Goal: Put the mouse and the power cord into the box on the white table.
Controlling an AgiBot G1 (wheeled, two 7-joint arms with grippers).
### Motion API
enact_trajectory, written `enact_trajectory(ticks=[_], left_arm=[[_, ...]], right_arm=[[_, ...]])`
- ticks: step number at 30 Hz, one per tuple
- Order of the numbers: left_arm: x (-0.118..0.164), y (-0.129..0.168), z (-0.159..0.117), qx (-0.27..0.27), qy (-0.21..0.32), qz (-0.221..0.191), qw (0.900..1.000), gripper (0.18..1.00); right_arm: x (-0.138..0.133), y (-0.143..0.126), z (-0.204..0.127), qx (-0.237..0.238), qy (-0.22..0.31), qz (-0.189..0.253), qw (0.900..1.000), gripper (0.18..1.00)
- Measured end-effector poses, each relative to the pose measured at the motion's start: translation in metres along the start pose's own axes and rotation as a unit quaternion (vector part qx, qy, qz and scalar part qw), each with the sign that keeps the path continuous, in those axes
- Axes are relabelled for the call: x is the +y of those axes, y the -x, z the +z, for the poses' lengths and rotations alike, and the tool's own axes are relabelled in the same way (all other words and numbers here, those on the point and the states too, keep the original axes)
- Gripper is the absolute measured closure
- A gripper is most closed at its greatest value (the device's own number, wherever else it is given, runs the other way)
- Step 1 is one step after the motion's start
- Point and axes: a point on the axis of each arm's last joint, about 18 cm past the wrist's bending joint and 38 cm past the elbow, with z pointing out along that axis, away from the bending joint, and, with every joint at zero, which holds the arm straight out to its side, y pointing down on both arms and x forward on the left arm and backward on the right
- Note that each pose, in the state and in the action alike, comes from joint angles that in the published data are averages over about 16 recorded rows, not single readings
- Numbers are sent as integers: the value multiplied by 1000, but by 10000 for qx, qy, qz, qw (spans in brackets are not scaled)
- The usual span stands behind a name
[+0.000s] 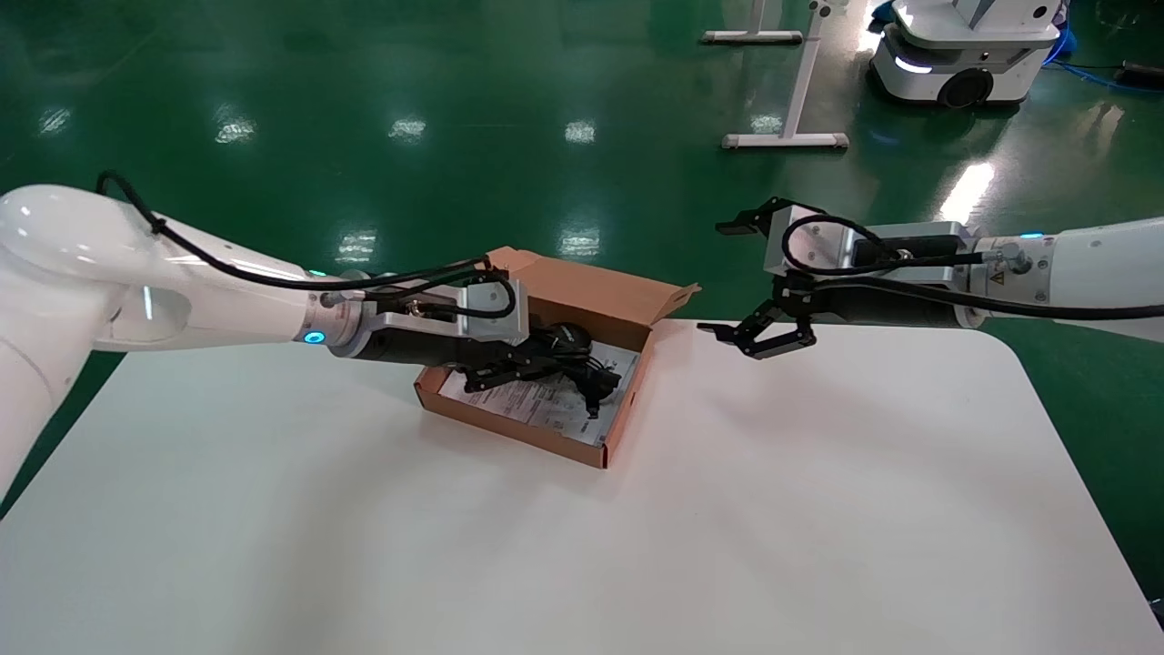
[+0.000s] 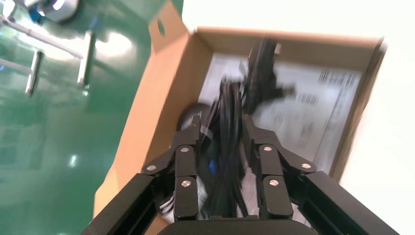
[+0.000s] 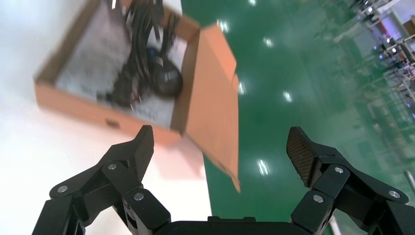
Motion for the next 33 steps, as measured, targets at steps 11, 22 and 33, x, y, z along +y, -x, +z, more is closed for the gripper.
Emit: enact_trajectory(ticks=[11,22,33], left_arm=[[-3,-19,-24,-157,-1016,-900,9906,658],[-9,-38,-67,-227,-1908,-1564,9688,422],[-20,-60,-122,-143,-2624,-1955,9448,249]], right_arm=[[-13,22,-13,18,-819,763,9937,178],[-30,43,-41,-66,-1518,1377,9787,178],[-52,66,-77,-287,-2050,1818,9613,178]])
